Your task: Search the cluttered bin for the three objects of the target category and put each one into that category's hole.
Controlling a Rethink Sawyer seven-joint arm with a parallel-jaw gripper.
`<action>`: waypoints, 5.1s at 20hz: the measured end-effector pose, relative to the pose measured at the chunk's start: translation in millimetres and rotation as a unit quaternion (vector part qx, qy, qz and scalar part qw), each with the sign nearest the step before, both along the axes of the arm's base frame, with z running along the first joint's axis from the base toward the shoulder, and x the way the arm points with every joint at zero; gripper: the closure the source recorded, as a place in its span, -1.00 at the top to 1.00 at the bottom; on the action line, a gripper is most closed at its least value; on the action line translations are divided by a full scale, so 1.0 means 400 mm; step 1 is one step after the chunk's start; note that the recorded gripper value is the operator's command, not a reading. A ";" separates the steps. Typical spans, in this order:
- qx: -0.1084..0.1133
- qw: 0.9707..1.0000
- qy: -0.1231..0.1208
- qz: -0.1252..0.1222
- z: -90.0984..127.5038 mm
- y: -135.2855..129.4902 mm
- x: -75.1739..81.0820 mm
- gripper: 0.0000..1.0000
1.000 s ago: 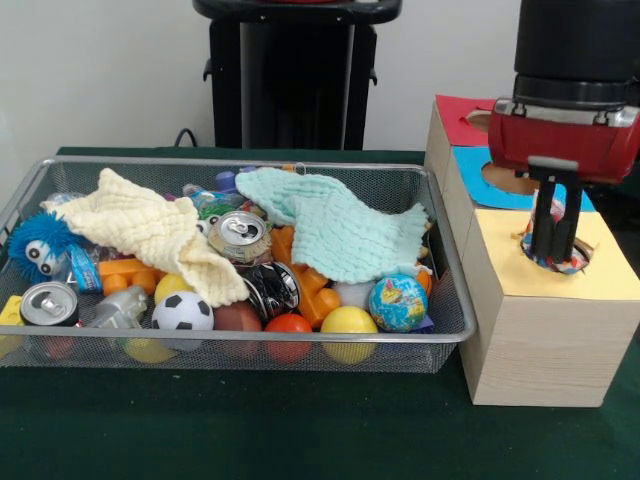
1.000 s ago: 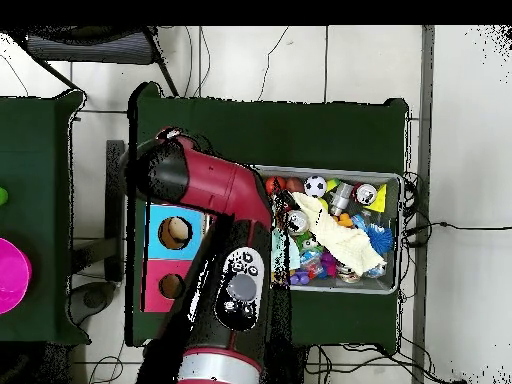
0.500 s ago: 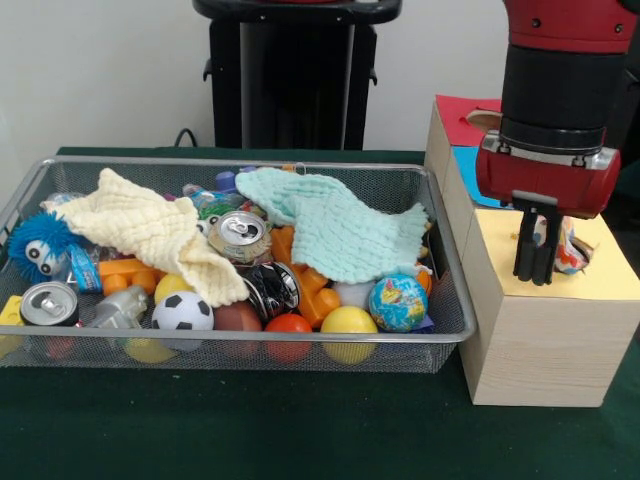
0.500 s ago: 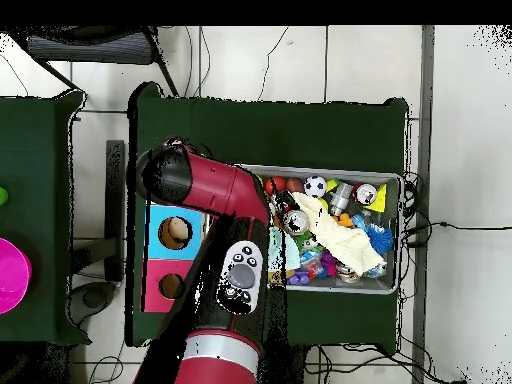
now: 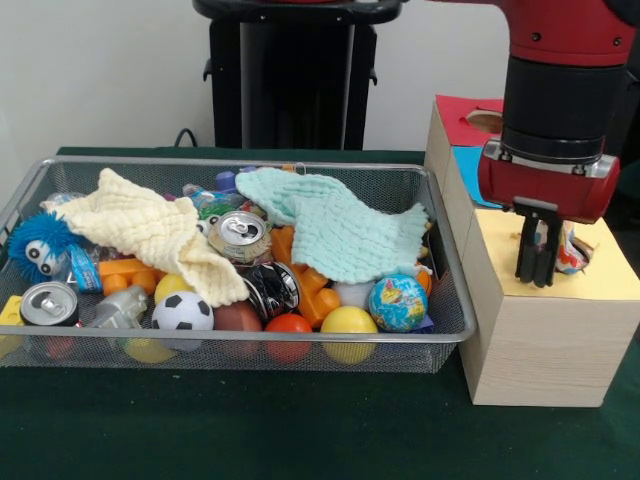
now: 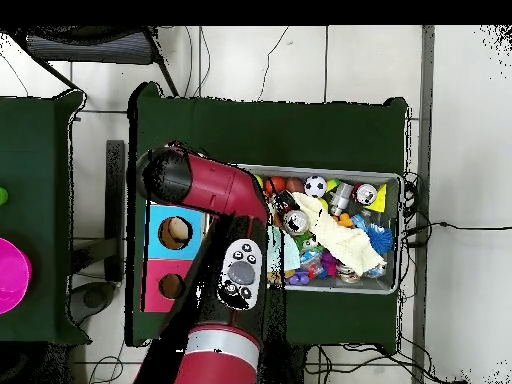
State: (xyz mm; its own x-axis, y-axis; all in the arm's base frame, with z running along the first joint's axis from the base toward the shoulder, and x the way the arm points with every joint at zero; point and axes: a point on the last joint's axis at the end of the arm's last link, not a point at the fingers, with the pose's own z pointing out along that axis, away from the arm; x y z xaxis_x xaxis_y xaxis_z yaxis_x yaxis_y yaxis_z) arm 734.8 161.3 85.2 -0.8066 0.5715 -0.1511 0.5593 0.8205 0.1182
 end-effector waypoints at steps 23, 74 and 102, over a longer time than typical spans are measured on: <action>0.053 0.992 0.117 0.001 0.046 0.012 -0.084 -1.00; 0.026 0.990 0.135 0.043 0.042 0.146 -0.145 -1.00; 0.024 0.995 0.084 0.037 0.163 0.105 -0.057 -1.00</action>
